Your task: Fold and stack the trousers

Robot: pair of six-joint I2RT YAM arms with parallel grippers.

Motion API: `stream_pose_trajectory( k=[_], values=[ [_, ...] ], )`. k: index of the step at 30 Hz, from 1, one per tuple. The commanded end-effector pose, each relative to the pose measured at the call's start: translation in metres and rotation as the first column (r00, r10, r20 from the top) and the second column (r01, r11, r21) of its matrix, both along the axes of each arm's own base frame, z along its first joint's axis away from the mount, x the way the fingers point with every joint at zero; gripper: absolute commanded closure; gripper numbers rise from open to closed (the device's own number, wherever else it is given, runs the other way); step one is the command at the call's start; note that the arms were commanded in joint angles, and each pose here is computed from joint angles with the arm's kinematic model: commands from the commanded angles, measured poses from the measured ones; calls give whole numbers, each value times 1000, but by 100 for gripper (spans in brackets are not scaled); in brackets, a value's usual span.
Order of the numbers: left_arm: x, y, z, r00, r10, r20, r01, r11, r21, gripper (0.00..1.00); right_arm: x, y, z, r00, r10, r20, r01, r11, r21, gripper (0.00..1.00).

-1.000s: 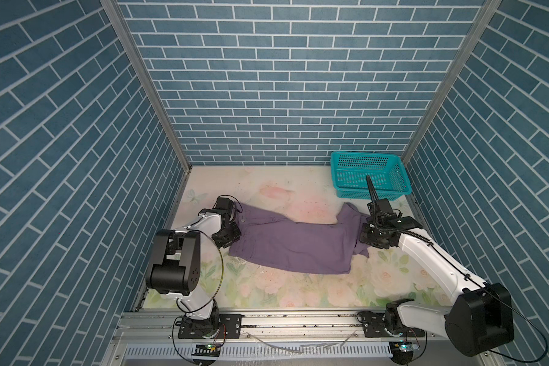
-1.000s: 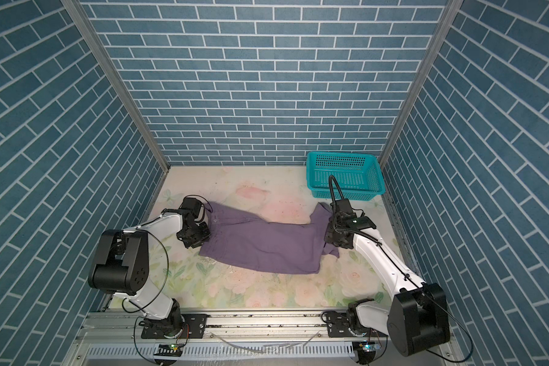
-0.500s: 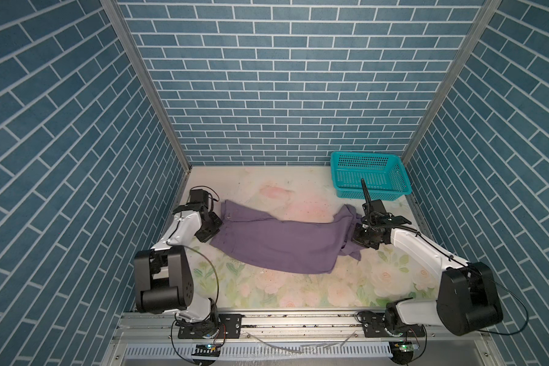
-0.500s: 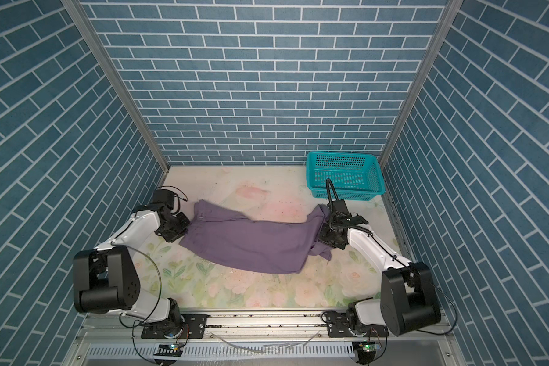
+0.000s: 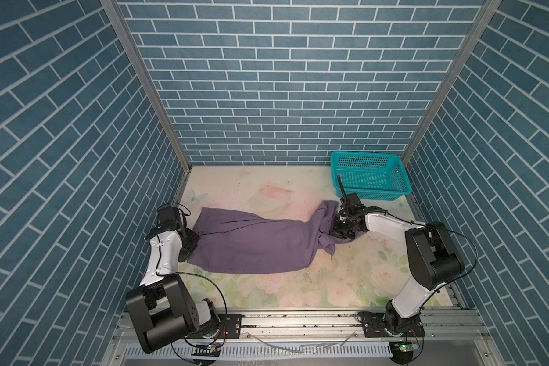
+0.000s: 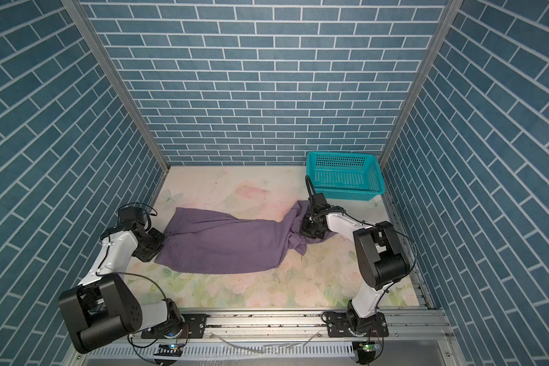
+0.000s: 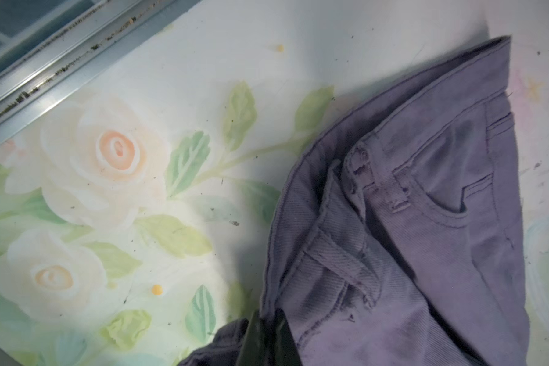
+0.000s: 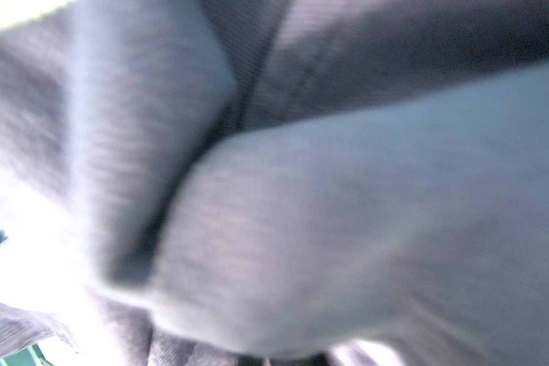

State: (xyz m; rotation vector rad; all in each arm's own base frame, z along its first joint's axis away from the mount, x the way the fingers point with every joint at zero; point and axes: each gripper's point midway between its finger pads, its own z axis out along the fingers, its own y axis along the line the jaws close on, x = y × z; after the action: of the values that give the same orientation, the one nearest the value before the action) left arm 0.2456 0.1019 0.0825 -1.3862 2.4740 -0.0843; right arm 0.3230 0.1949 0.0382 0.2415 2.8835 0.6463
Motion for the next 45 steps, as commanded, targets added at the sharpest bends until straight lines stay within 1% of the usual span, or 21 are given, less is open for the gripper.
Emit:
stream_pose_trajectory(
  k=[1, 6, 11, 16, 19, 21, 22, 24, 25, 28, 30, 32, 33, 34, 35, 36, 37, 39, 41, 43, 45],
  values=[
    [-2, -1, -2, 1000, -8, 7, 8, 1000, -7, 100, 12, -7, 12, 1000, -1, 30, 2, 1000, -24, 100],
    [-2, -3, -2, 1000, -2, 29, 2, 1000, -19, 100, 40, -32, 64, 990, 14, 143, 2, 994, -111, 100],
    [-2, -4, -4, 1000, -3, 25, 3, 999, -33, 100, 62, -45, 131, 956, 56, 287, 2, 980, -197, 100],
    [-2, -4, -4, 999, 0, 34, 1, 999, -33, 100, 70, -54, 215, 852, 133, 506, -5, 969, -247, 100],
    [-2, -5, -7, 999, 1, 32, 0, 999, -37, 100, 55, -74, 230, 813, 124, 569, 56, 956, -289, 100],
    [-3, -5, -9, 1000, 5, 28, -4, 999, -39, 100, 38, -92, 213, 826, 85, 558, 116, 941, -316, 100],
    [-4, -4, -10, 1000, 9, 27, -8, 999, -39, 100, 26, -104, 195, 844, 57, 532, 149, 930, -337, 88],
    [-6, -3, -11, 999, 21, 25, -20, 999, -36, 100, 1, -127, 159, 882, -24, 470, 221, 902, -370, 52],
    [-7, -2, -11, 999, 27, 25, -26, 999, -34, 100, -14, -140, 137, 903, -72, 424, 253, 886, -389, 43],
    [-10, 3, -8, 998, 56, 31, -55, 998, -24, 100, -50, -170, 91, 937, -188, 295, 304, 852, -425, 29],
    [-11, 7, -4, 996, 75, 42, -74, 997, -18, 100, -59, -182, 85, 934, -239, 266, 335, 844, -418, 28],
    [-11, 8, 0, 995, 85, 55, -85, 996, -12, 100, -53, -182, 95, 924, -242, 296, 347, 855, -385, 33],
    [-11, 7, 2, 995, 87, 58, -86, 996, -12, 100, -46, -177, 103, 919, -227, 322, 340, 870, -357, 42],
    [-12, 7, 2, 994, 89, 60, -88, 996, -14, 100, -37, -170, 111, 916, -213, 340, 326, 889, -322, 55],
    [-13, 6, 4, 994, 90, 65, -90, 996, -12, 100, -30, -161, 117, 915, -198, 352, 306, 908, -286, 73],
    [-13, 6, 4, 994, 90, 70, -89, 996, -13, 100, -22, -150, 122, 918, -178, 354, 276, 929, -247, 95],
    [-13, 4, 4, 993, 86, 79, -85, 996, -15, 100, -15, -138, 124, 924, -152, 351, 237, 948, -214, 100],
    [-11, 1, 3, 993, 65, 103, -63, 998, -23, 100, -4, -116, 122, 938, -87, 337, 165, 964, -210, 100],
    [-13, -1, 2, 994, 50, 97, -48, 999, -26, 96, 4, -95, 115, 948, -10, 318, 89, 968, -233, 99],
    [-15, -3, 2, 995, 33, 90, -31, 999, -28, 86, 14, -74, 106, 953, 49, 300, 26, 970, -241, 79],
    [-16, -5, 6, 995, 20, 97, -18, 1000, -24, 67, 24, -57, 99, 953, 91, 288, -18, 970, -244, 68]
  ],
)
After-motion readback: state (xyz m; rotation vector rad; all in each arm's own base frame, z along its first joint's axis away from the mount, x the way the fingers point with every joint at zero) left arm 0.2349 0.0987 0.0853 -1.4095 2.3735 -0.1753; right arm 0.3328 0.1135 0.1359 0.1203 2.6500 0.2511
